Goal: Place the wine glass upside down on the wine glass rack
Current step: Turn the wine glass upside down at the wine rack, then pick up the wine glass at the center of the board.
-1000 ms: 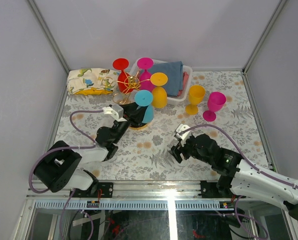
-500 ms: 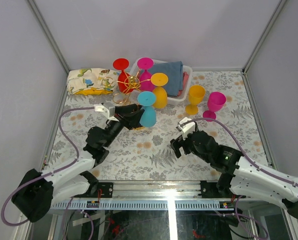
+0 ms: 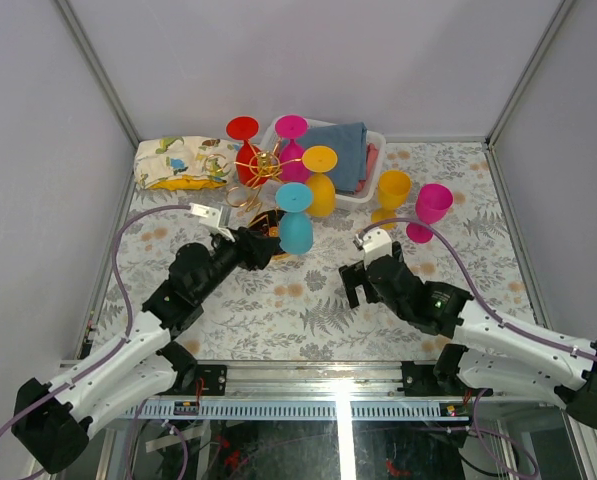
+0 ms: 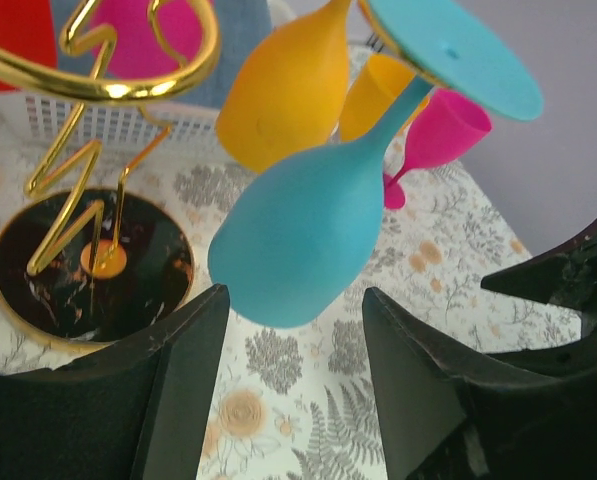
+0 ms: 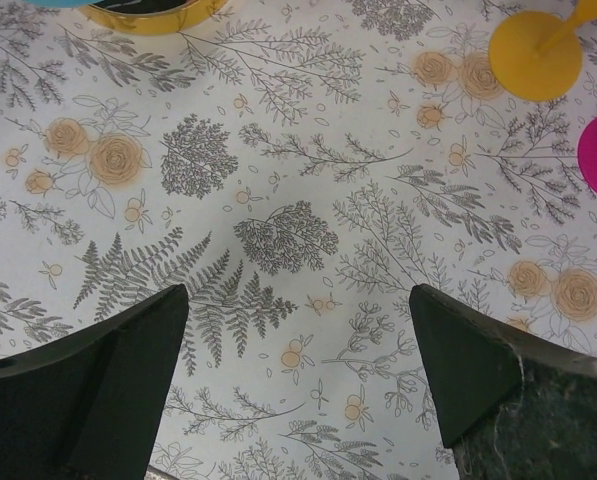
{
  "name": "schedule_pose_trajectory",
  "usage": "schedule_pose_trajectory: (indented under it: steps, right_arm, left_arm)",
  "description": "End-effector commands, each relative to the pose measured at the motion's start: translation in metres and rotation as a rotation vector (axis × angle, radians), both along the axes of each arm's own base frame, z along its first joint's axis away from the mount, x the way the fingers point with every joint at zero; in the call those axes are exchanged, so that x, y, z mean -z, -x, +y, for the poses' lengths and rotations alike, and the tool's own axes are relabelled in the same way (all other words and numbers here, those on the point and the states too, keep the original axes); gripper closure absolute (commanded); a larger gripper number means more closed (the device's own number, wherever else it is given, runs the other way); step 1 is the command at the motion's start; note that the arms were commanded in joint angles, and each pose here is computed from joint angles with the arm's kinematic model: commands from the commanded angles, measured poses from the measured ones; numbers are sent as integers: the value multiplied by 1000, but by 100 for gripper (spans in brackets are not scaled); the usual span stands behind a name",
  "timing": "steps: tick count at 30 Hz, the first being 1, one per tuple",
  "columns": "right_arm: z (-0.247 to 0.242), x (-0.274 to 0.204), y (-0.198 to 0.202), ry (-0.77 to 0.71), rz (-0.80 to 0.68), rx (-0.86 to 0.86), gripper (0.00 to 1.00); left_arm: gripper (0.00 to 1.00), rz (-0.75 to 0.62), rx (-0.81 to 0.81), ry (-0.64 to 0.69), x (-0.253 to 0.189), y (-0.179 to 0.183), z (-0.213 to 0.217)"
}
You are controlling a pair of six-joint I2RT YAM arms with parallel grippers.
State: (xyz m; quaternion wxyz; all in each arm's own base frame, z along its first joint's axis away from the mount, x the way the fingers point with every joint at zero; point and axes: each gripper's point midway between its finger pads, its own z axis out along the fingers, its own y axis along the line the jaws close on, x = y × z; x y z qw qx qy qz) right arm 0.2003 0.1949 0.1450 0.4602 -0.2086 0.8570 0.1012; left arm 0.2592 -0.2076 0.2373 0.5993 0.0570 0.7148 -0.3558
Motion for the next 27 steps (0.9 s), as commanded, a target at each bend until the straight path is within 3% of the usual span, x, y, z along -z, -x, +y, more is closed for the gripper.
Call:
schedule_pose_trajectory:
  steps: [1, 10, 12, 18, 27]
  right_arm:
    - [-3, -23, -14, -9, -29, 106, 1]
    - [-12, -70, -31, -4, -62, 133, 1]
    - [-24, -82, -41, -18, -66, 181, 1]
    - [-79, -120, -69, -58, -143, 392, 1]
    - [-135, -154, -107, -6, -231, 632, 1]
  left_arm:
    - [44, 164, -34, -69, 20, 8, 12]
    - [39, 223, -32, -171, 21, 16, 21]
    - [33, 231, -32, -192, 21, 17, 22]
    - [27, 229, -50, -237, 20, 20, 32]
    - [4, 213, -84, -277, 18, 25, 46]
